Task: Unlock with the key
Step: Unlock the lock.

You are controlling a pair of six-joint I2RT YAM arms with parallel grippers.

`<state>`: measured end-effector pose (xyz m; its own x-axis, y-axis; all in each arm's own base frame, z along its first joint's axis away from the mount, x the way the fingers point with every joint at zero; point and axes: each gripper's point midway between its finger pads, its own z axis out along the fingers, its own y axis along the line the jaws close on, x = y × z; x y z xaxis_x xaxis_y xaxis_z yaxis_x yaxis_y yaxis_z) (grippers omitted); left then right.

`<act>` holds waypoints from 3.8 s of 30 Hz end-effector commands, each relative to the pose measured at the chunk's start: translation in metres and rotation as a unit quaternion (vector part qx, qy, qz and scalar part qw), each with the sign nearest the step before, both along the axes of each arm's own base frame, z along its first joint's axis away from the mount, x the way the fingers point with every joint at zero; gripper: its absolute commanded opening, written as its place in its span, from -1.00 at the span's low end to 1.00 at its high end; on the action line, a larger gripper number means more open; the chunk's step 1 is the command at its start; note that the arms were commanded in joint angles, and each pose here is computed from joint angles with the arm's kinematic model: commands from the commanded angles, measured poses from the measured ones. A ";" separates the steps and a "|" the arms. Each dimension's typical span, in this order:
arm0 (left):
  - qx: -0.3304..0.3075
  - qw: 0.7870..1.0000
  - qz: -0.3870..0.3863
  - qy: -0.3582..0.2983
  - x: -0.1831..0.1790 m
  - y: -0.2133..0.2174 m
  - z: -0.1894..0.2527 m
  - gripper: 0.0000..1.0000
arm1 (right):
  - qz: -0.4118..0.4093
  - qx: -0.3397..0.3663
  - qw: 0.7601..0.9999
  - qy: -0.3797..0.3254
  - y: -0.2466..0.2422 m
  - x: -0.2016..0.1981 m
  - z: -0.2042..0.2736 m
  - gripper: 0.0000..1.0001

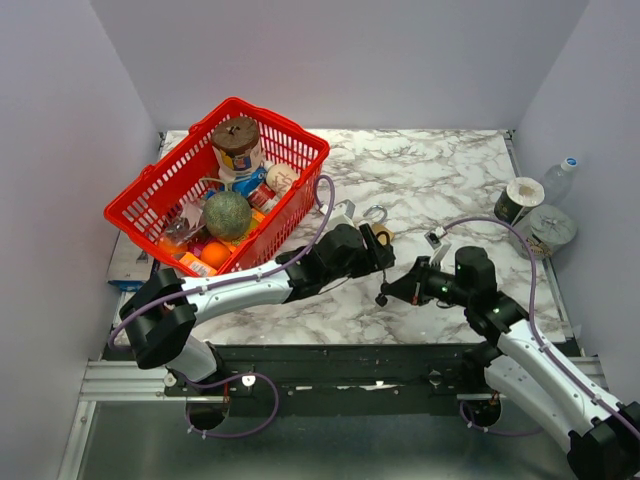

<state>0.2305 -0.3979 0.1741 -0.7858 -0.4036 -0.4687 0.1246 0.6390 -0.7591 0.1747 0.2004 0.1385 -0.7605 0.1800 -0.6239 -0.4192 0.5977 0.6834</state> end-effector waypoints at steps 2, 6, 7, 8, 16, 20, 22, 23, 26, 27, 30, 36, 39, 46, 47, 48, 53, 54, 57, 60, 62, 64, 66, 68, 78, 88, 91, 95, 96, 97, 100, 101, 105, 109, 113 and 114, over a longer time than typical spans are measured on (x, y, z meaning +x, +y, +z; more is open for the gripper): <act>-0.045 0.999 -0.010 -0.029 -0.001 -0.014 0.038 -1.00 | -0.013 -0.001 0.999 -0.048 0.000 0.016 0.024 -0.99; -0.045 0.999 -0.011 -0.029 -0.002 -0.013 0.037 -1.00 | -0.012 -0.005 0.999 -0.046 0.001 0.019 0.023 -0.99; -0.044 0.999 -0.010 -0.028 -0.002 -0.012 0.036 -1.00 | -0.014 -0.005 0.999 -0.047 0.001 0.019 0.024 -0.99; -0.045 0.999 -0.009 -0.028 -0.002 -0.012 0.037 -1.00 | -0.017 -0.006 0.999 -0.049 0.000 0.021 0.024 -0.99; -0.041 0.999 -0.005 -0.032 -0.004 -0.009 0.039 -1.00 | -0.059 -0.015 0.997 -0.040 -0.008 0.029 0.020 -0.99; -0.009 0.999 0.015 -0.043 -0.003 -0.005 0.037 -1.00 | -0.073 -0.025 0.996 -0.038 -0.011 0.034 0.019 -0.99; 0.001 0.999 0.017 -0.046 -0.005 -0.004 0.037 -1.00 | -0.076 -0.030 0.996 -0.035 -0.012 0.036 0.017 -0.99; 0.005 0.999 0.018 -0.047 -0.005 -0.004 0.036 -1.00 | -0.078 -0.032 0.996 -0.036 -0.012 0.038 0.017 -0.99; 0.022 0.998 0.023 -0.053 -0.006 -0.003 0.035 -1.00 | -0.081 -0.029 0.996 -0.035 -0.011 0.041 0.018 -0.99; 0.029 0.998 0.029 -0.056 -0.005 -0.001 0.033 -1.00 | -0.081 -0.024 0.996 -0.032 -0.009 0.041 0.018 -0.99; 0.035 0.997 0.033 -0.054 -0.006 0.000 0.030 -1.00 | -0.089 -0.016 0.995 -0.037 -0.008 0.046 0.024 -0.99; 0.038 0.997 0.025 -0.056 -0.010 -0.002 0.029 -1.00 | -0.116 -0.030 0.992 -0.048 -0.015 0.058 0.027 -0.99; 0.038 0.998 0.022 -0.055 -0.011 -0.002 0.027 -1.00 | -0.122 -0.035 0.990 -0.058 -0.016 0.063 0.032 -0.99; 0.042 0.998 0.012 -0.055 -0.016 -0.003 0.023 -1.00 | -0.119 -0.035 0.989 -0.083 -0.013 0.072 0.043 -0.99; 0.043 0.997 0.009 -0.058 -0.017 -0.004 0.024 -1.00 | -0.118 -0.037 0.989 -0.081 -0.013 0.074 0.042 -0.99; 0.042 0.997 0.006 -0.059 -0.018 -0.005 0.025 -1.00 | -0.116 -0.039 0.989 -0.084 -0.012 0.074 0.042 -0.99; 0.037 0.997 -0.008 -0.062 -0.022 -0.007 0.027 -1.00 | -0.127 -0.046 0.986 -0.094 -0.015 0.081 0.043 -0.99; 0.036 0.997 -0.011 -0.062 -0.024 -0.007 0.028 -1.00 | -0.129 -0.049 0.986 -0.099 -0.016 0.082 0.043 -0.99; 0.028 0.997 -0.022 -0.062 -0.028 -0.011 0.032 -1.00 | -0.132 -0.043 0.984 -0.112 -0.016 0.084 0.048 -0.99; 0.024 0.997 -0.023 -0.067 -0.029 -0.009 0.035 -1.00 | -0.128 -0.030 0.983 -0.129 -0.013 0.086 0.057 -0.99; 0.019 0.997 -0.023 -0.077 -0.030 -0.004 0.040 -1.00 | -0.119 -0.024 0.983 -0.135 -0.011 0.083 0.062 -0.99; 0.017 0.996 -0.027 -0.088 -0.031 0.001 0.042 -1.00 | -0.113 -0.018 0.984 -0.138 -0.011 0.081 0.063 -0.99; -0.002 0.992 -0.048 -0.115 -0.036 -0.001 0.058 -1.00 | -0.099 0.003 0.985 -0.144 -0.007 0.077 0.068 -0.99; -0.009 0.989 -0.060 -0.133 -0.040 0.001 0.066 -1.00 | -0.082 0.023 0.985 -0.149 -0.005 0.073 0.072 -0.99; -0.039 0.978 -0.097 -0.183 -0.056 0.019 0.089 -1.00 | 0.014 0.114 0.982 -0.152 0.015 0.045 0.101 -0.99; -0.060 0.968 -0.124 -0.210 -0.066 0.023 0.100 -1.00 | 0.057 0.148 0.976 -0.150 0.024 0.034 0.117 -0.99; -0.069 0.963 -0.138 -0.219 -0.072 0.022 0.103 -1.00 | 0.068 0.158 0.974 -0.147 0.027 0.031 0.119 -0.99; -0.079 0.957 -0.154 -0.234 -0.078 0.024 0.111 -1.00 | 0.082 0.167 0.971 -0.151 0.029 0.027 0.124 -0.99; -0.078 0.956 -0.158 -0.235 -0.079 0.024 0.111 -1.00 | 0.085 0.169 0.971 -0.150 0.029 0.026 0.123 -0.99; -0.079 0.953 -0.167 -0.240 -0.082 0.024 0.113 -1.00 | 0.089 0.171 0.970 -0.150 0.030 0.025 0.124 -0.99; -0.072 0.953 -0.169 -0.240 -0.082 0.025 0.112 -1.00 | 0.098 0.171 0.968 -0.158 0.031 0.024 0.128 -0.99; -0.067 0.955 -0.163 -0.241 -0.080 0.027 0.113 -1.00 | 0.098 0.163 0.970 -0.150 0.030 0.024 0.123 -0.99; -0.029 0.970 -0.105 -0.219 -0.060 0.040 0.105 -1.00 | 0.070 0.095 0.979 -0.168 0.019 0.031 0.116 -0.84; 0.010 0.977 -0.065 -0.205 -0.043 0.054 0.099 -1.00 | 0.036 0.055 0.984 -0.167 0.004 0.025 0.109 -0.04; 0.021 0.977 -0.060 -0.202 -0.033 0.058 0.097 -1.00 | 0.029 0.037 0.988 -0.145 -0.004 0.011 0.096 0.38; 0.021 0.976 -0.069 -0.207 -0.033 0.058 0.097 -1.00 | 0.024 0.033 0.987 -0.154 -0.007 0.009 0.097 0.48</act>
